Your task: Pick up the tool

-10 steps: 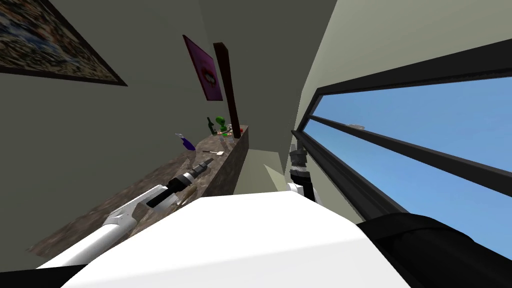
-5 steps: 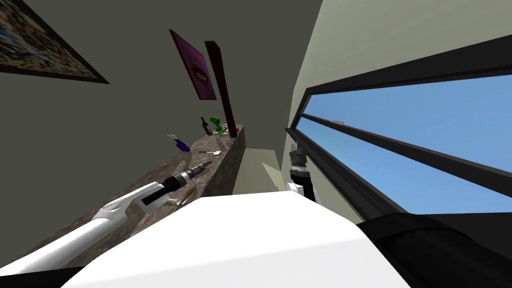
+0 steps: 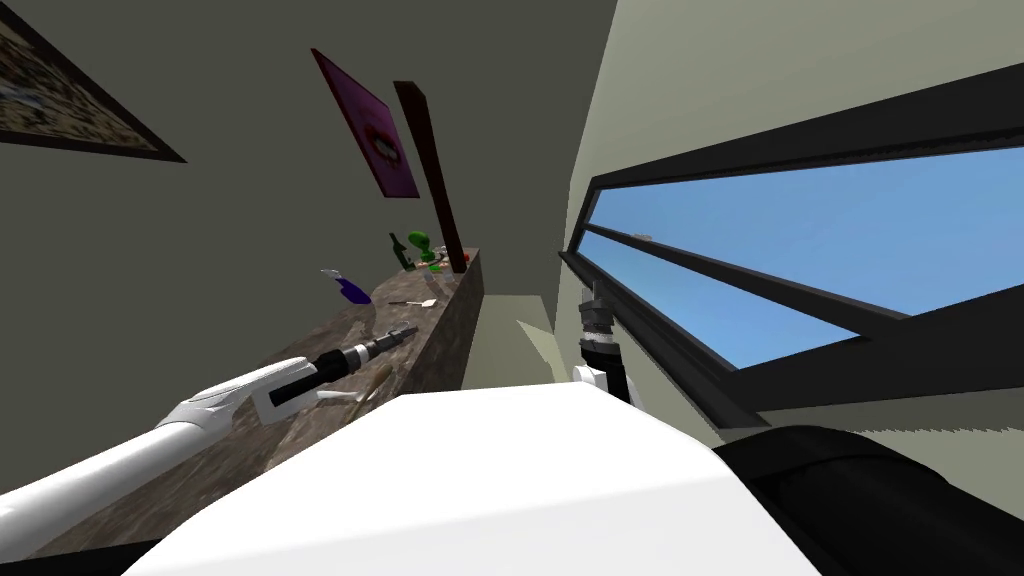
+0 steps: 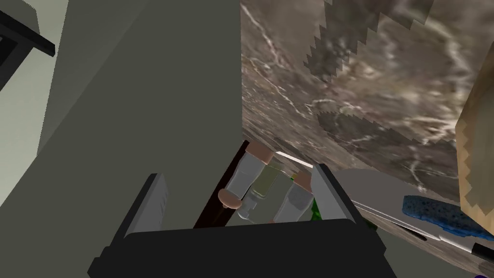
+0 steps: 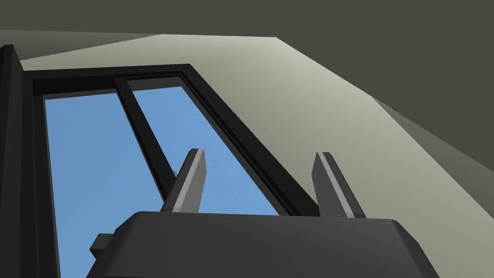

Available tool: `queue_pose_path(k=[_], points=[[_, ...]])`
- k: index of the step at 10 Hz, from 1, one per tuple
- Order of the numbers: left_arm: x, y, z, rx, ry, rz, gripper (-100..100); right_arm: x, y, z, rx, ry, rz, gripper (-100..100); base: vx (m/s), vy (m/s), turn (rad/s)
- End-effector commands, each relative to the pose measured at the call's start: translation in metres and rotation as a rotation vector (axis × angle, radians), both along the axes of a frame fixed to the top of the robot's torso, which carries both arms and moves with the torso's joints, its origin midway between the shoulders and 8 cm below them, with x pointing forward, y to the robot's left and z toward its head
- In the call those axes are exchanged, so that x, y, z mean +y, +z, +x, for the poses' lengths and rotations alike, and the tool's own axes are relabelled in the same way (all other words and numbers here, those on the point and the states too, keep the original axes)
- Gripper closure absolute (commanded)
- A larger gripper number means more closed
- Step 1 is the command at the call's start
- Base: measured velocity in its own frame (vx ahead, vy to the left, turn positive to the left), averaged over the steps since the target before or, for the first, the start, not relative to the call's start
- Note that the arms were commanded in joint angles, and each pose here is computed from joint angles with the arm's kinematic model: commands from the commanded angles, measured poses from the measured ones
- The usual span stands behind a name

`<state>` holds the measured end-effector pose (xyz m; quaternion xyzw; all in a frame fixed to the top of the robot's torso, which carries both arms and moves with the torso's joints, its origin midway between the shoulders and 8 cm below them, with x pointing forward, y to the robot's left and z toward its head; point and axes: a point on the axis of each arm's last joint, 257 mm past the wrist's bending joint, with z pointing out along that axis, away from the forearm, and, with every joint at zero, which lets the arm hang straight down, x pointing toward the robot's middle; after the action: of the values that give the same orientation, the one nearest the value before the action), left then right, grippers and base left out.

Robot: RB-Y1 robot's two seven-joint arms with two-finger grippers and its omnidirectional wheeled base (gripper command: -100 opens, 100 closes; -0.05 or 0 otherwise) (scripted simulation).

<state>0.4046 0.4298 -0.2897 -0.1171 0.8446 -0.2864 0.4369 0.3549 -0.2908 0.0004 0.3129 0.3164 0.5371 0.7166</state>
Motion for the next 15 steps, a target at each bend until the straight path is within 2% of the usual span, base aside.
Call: queue_pose_path(k=[1, 4, 7, 10, 12, 13, 14, 15], points=[[0.01, -0.002, -0.004, 0.024, -0.007, 0.032, -100, 0.0, 0.0, 0.0, 0.0, 0.0, 0.0, 0, -0.119, -0.005, -0.075], [0.043, -0.012, -0.015, 0.106, -0.027, 0.149, -100, 0.0, 0.0, 0.0, 0.0, 0.0, 0.0, 0, -0.162, 0.017, -0.153], [0.068, -0.019, -0.028, 0.175, -0.044, 0.234, -100, 0.0, 0.0, 0.0, 0.0, 0.0, 0.0, 0, -0.186, -0.044, -0.129], [0.084, -0.022, -0.038, 0.223, -0.055, 0.286, -100, 0.0, 0.0, 0.0, 0.0, 0.0, 0.0, 0, -0.139, 0.008, -0.084], [0.084, -0.022, -0.039, 0.225, -0.057, 0.289, -100, 0.0, 0.0, 0.0, 0.0, 0.0, 0.0, 0, -0.072, -0.011, -0.025], [0.084, -0.023, -0.039, 0.227, -0.056, 0.29, 0, 0.0, 0.0, 0.0, 0.0, 0.0, 0.0, 0, -0.009, -0.001, 0.002], [0.099, -0.025, -0.043, 0.236, -0.001, 0.28, -100, 0.0, 0.0, 0.0, 0.0, 0.0, 0.0, 0, -0.055, 0.028, -0.347], [0.114, -0.027, -0.046, 0.244, 0.055, 0.271, -100, 0.0, 0.0, 0.0, 0.0, 0.0, 0.0, 0, -0.192, 0.078, -0.368]])
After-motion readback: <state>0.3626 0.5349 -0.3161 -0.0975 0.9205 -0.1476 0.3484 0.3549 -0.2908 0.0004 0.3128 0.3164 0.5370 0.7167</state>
